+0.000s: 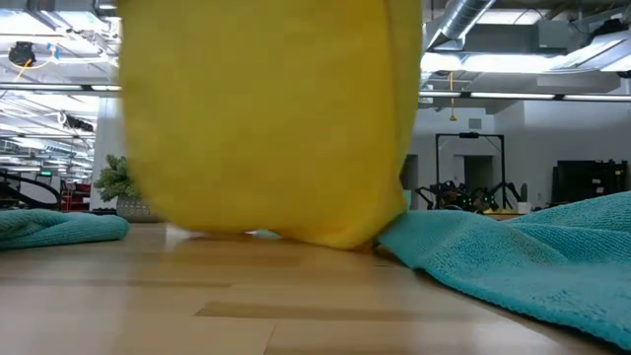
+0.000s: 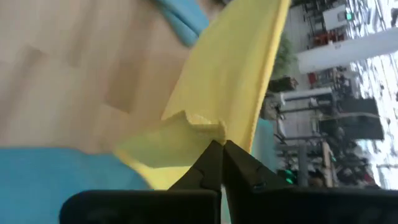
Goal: Fold microfiber towels
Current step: Fold the yellow microfiber towel
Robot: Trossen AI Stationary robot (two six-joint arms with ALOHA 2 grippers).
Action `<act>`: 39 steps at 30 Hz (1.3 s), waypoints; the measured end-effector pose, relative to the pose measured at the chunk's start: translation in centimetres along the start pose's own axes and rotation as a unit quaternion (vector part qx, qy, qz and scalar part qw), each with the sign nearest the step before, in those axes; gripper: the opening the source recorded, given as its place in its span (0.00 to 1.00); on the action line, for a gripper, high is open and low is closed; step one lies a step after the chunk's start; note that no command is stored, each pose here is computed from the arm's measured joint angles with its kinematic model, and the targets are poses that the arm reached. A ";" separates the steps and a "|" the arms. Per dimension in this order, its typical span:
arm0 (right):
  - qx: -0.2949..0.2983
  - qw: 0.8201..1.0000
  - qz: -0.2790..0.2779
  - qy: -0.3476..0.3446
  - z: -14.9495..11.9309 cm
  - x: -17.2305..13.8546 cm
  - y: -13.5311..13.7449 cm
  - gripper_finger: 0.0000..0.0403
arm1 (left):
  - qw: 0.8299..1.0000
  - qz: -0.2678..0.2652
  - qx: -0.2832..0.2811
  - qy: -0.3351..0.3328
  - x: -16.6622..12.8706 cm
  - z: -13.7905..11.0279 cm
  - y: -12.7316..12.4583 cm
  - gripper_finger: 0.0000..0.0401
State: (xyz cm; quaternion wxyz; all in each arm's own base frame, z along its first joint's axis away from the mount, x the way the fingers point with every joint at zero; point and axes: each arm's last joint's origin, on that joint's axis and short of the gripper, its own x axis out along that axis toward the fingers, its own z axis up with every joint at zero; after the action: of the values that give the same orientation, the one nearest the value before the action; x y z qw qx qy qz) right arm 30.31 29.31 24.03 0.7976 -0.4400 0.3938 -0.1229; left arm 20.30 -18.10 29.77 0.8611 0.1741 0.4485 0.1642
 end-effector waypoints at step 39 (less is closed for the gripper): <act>0.431 0.864 0.247 -0.080 6.4 7.0 5.3 0.54 | 0.997 -0.041 -0.059 0.018 1.4 -2.5 -2.4 0.00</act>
State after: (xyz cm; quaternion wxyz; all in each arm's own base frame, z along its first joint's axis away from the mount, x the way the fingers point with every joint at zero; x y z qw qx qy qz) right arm 38.89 32.44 18.11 0.9409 0.0506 0.3322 -0.0431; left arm 19.31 -19.24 26.33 0.8677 0.1018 0.4602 0.1581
